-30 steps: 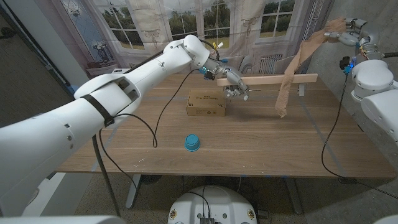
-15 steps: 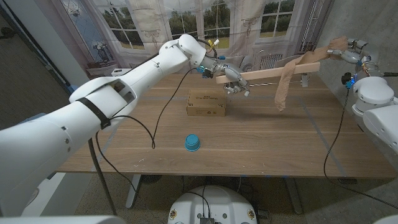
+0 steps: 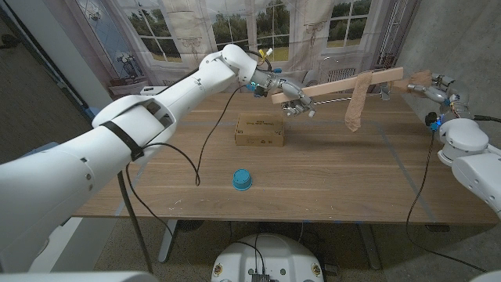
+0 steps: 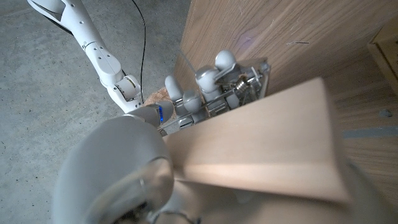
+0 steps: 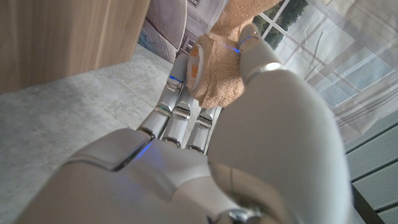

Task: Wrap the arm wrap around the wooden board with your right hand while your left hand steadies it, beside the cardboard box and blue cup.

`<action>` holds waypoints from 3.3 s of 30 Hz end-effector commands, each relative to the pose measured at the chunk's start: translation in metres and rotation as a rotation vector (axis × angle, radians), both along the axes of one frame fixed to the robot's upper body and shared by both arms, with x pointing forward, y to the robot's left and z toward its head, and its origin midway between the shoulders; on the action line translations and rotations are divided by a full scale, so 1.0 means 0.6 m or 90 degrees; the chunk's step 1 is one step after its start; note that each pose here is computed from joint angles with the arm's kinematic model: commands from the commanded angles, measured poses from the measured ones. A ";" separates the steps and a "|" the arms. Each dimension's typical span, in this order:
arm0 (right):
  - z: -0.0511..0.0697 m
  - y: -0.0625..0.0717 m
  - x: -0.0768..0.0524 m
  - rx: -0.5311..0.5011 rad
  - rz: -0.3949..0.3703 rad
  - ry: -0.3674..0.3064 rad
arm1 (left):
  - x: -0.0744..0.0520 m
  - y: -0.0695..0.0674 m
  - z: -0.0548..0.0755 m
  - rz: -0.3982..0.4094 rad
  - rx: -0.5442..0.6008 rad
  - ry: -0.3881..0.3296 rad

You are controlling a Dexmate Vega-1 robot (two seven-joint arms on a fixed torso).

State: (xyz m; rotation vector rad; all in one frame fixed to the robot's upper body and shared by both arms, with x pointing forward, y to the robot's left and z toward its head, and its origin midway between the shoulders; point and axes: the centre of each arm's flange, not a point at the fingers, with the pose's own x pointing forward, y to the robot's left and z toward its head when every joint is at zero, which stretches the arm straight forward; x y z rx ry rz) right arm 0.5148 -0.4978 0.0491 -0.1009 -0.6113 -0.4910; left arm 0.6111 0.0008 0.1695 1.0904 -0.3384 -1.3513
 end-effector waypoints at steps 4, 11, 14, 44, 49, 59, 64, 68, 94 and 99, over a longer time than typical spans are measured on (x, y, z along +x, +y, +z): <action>-0.094 0.021 0.033 -0.002 0.043 0.061 | 0.013 0.001 0.004 -0.003 -0.022 0.015; -0.116 0.036 0.043 -0.012 0.067 0.072 | 0.013 0.000 0.006 -0.001 -0.031 0.015; -0.124 0.044 0.046 -0.019 0.075 0.076 | 0.013 0.002 0.006 0.002 -0.040 0.014; -0.192 0.084 0.040 -0.071 0.101 0.133 | 0.011 -0.004 0.008 0.042 -0.047 -0.017; -0.199 0.088 0.032 -0.080 0.098 0.138 | 0.011 -0.006 0.010 0.055 -0.042 -0.029; -0.202 0.098 0.006 -0.109 0.089 0.148 | 0.014 -0.001 0.012 0.091 -0.039 -0.051; -0.204 0.102 -0.007 -0.118 0.083 0.150 | 0.018 0.003 0.014 0.108 -0.045 -0.059; -0.207 0.106 -0.016 -0.123 0.085 0.150 | 0.020 0.007 0.016 0.125 -0.053 -0.072; -0.180 0.155 -0.083 -0.218 0.124 0.161 | 0.019 0.015 0.020 0.188 -0.096 -0.127; -0.170 0.168 -0.100 -0.247 0.131 0.161 | 0.020 0.014 0.020 0.192 -0.092 -0.130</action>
